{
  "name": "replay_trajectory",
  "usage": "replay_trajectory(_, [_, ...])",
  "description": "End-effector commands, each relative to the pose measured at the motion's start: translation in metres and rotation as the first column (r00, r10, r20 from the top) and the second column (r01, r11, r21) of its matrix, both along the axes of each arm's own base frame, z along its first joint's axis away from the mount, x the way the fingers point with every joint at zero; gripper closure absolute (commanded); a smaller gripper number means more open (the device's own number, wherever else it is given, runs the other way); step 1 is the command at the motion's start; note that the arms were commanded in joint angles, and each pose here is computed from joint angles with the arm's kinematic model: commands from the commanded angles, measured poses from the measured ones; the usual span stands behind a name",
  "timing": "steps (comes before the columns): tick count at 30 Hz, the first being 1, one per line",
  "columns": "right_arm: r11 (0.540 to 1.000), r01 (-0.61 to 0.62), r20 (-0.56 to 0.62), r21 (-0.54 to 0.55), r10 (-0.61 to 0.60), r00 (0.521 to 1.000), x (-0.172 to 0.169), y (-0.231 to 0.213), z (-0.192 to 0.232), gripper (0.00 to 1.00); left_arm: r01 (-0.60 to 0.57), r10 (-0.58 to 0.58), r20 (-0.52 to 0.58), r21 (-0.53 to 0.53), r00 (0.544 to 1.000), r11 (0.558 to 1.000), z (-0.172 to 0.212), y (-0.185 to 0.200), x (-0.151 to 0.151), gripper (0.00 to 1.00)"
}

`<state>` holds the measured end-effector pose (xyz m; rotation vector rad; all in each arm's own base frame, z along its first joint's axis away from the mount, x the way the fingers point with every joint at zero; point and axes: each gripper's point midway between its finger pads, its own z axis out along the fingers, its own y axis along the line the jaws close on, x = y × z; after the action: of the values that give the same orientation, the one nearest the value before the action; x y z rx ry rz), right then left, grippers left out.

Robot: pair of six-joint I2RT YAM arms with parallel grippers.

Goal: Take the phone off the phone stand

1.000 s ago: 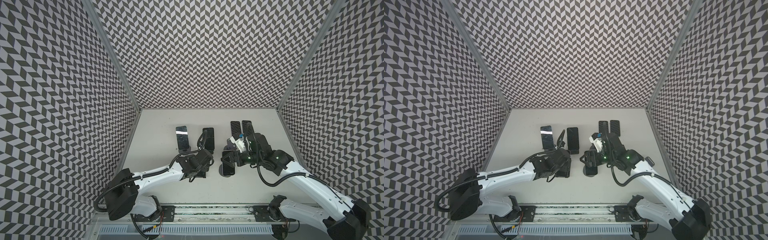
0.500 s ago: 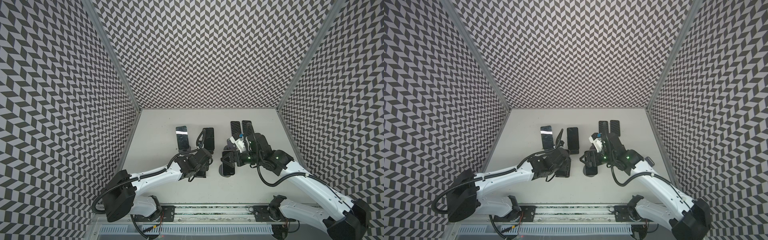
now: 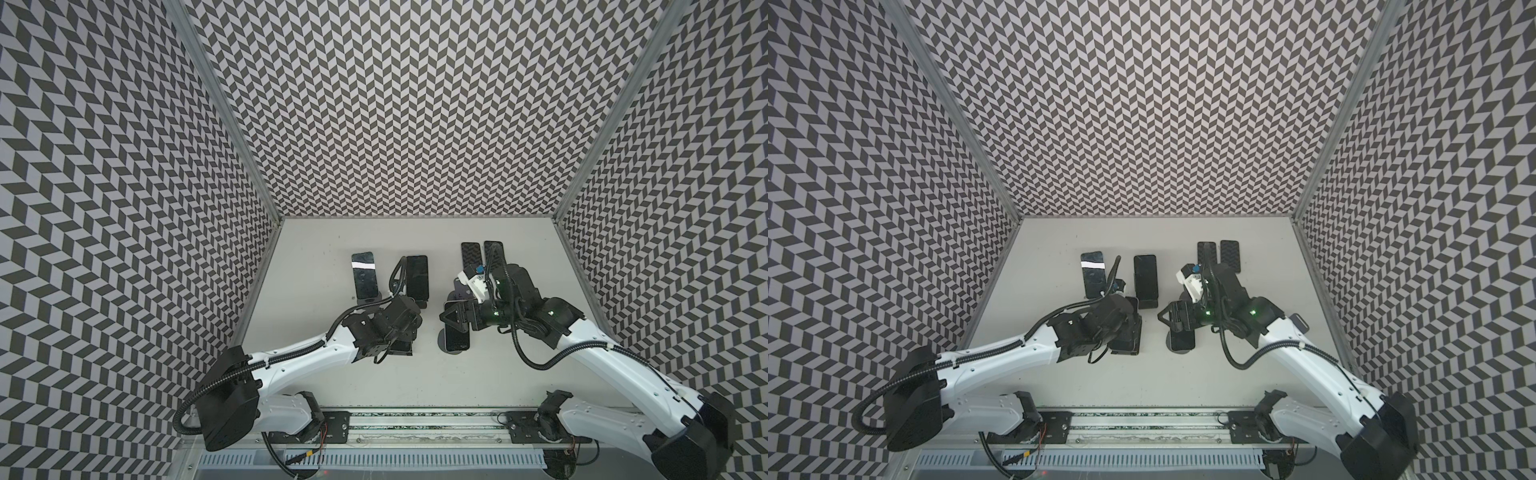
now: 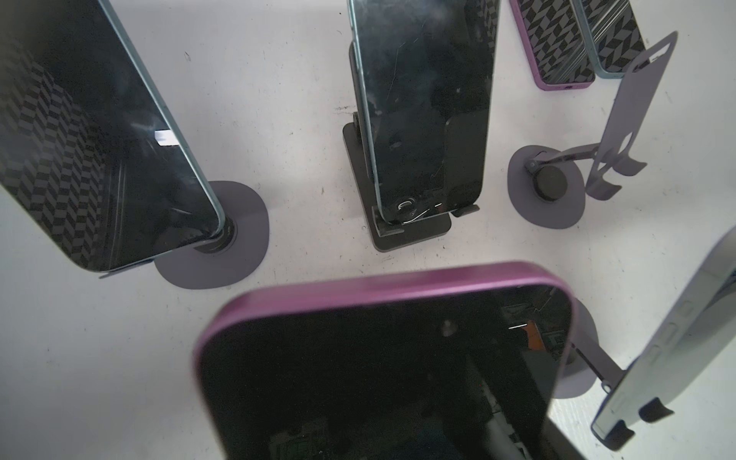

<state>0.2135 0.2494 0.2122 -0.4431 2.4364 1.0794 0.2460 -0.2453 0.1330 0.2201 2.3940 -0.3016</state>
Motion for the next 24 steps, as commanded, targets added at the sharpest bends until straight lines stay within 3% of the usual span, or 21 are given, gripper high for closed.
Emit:
replay_trajectory(1, [0.999,-0.015,0.059,0.045,0.012,0.998,0.01,0.011,0.02,0.21,-0.03,0.032,0.046,-0.05,0.998,0.998,0.018,0.004,0.005,0.31])
replay_trajectory(24, [0.998,-0.05,0.078,0.039,0.047,0.996,0.019,0.032,0.032,0.22,-0.049,0.058,0.098,-0.095,0.993,0.994,0.037,0.027,0.015,0.31])
